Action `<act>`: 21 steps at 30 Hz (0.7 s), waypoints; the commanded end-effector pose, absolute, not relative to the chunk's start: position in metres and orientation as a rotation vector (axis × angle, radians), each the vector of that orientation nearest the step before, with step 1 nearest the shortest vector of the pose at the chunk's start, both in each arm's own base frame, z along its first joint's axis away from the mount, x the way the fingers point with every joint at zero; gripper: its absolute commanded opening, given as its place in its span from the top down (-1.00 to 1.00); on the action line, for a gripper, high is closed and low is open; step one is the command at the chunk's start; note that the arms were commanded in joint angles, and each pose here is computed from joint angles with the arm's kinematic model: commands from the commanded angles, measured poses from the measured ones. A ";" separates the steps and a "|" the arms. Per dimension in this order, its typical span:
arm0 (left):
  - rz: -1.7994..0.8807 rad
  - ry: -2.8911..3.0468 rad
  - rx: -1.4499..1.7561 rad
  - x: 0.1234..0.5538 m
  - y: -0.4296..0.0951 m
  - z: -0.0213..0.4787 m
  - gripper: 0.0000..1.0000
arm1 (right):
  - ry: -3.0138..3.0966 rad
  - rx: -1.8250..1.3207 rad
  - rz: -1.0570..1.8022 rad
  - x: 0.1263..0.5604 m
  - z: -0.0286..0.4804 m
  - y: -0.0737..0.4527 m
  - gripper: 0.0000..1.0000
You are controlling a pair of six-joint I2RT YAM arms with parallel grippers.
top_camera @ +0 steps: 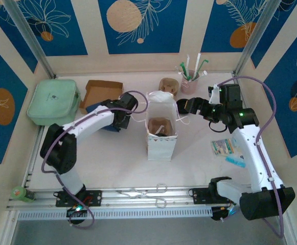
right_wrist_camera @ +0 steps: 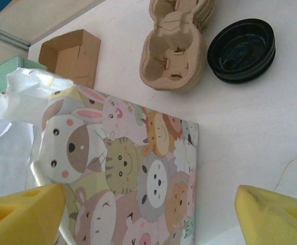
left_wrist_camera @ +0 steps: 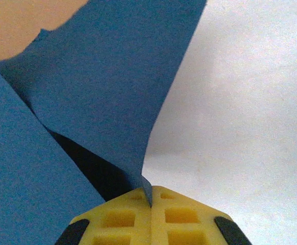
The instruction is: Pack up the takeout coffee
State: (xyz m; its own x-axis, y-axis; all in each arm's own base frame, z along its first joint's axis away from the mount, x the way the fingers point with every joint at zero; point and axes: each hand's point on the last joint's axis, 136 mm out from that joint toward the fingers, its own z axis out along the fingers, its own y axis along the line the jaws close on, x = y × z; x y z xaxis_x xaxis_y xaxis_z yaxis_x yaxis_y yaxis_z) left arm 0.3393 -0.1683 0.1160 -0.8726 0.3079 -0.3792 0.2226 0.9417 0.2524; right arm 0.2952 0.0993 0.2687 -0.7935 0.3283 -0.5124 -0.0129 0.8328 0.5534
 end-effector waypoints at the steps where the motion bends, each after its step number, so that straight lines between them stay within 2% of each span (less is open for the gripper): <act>1: 0.132 2.698 0.376 0.319 -0.177 0.128 1.00 | 2.371 0.220 0.750 0.291 0.282 0.103 -0.73; 5: -0.020 2.676 0.444 0.306 -0.194 0.138 1.00 | 2.372 0.220 0.753 0.290 0.282 0.104 -0.72; 9: -0.027 2.699 0.531 0.289 -0.201 0.137 1.00 | 2.376 0.220 0.754 0.290 0.281 0.106 -0.72; 21: 0.023 2.845 0.719 0.224 -0.202 0.080 1.00 | 2.380 0.210 0.756 0.291 0.280 0.109 -0.72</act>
